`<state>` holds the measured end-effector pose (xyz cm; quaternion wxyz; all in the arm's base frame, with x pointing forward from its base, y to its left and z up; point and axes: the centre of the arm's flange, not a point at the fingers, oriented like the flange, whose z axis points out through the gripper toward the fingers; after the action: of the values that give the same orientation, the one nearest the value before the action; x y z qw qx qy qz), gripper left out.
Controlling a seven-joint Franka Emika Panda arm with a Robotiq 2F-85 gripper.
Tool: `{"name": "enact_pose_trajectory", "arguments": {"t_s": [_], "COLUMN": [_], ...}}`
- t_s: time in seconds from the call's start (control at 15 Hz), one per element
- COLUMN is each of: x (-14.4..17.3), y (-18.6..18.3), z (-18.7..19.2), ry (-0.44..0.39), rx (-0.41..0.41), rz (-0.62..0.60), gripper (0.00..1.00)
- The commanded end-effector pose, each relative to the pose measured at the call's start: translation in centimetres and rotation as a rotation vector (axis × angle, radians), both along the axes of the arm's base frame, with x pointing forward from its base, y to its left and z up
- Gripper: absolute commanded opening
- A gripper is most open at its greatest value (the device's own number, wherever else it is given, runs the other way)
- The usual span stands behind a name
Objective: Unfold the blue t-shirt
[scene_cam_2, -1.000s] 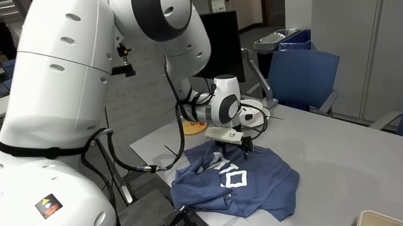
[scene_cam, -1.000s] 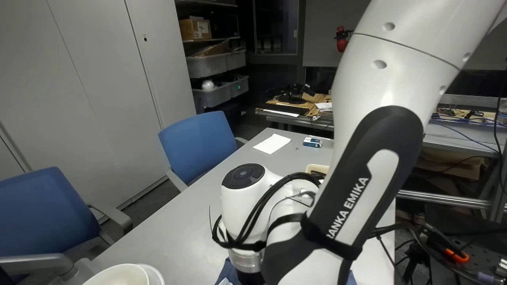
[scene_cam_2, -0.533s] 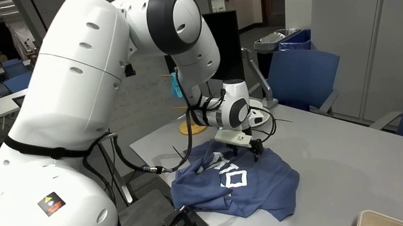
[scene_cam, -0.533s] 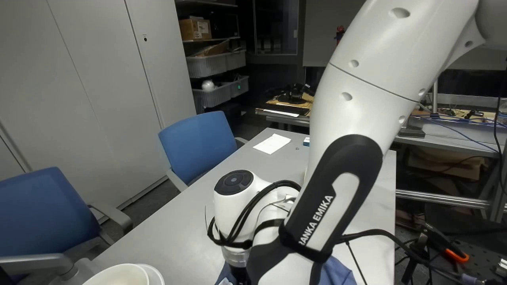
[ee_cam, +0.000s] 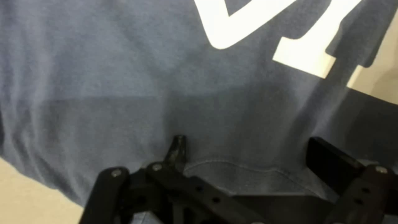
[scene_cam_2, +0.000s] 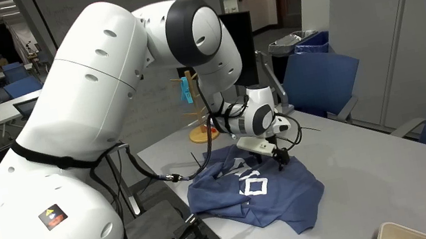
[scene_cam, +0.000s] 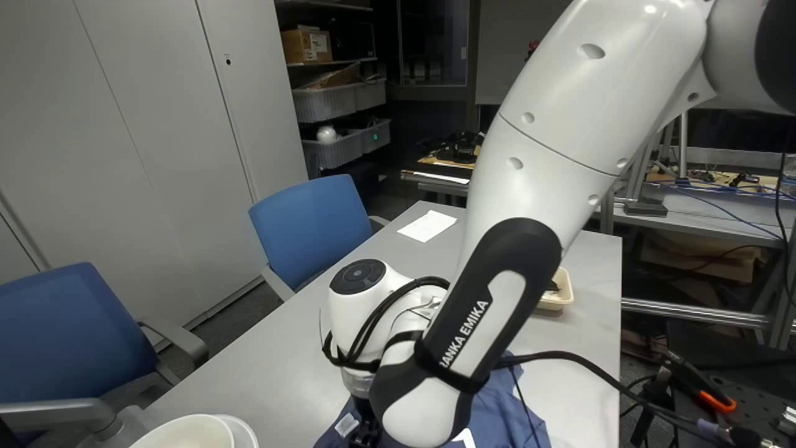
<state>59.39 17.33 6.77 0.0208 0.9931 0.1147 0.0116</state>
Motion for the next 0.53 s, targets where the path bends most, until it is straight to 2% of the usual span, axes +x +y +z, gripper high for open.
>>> {"name": "enact_pose_trajectory", "arguments": {"t_s": [0.0, 0.27, 0.47], "x": [4.9, 9.0, 11.6], "y": [-2.9, -7.3, -9.4], "z": [-0.7, -0.2, 0.2], "ry": [-0.016, -0.055, -0.074], "rx": [-0.027, -0.095, -0.134], "rz": [-0.052, -0.087, -0.102], "gripper": [1.00, 1.00, 1.00]}}
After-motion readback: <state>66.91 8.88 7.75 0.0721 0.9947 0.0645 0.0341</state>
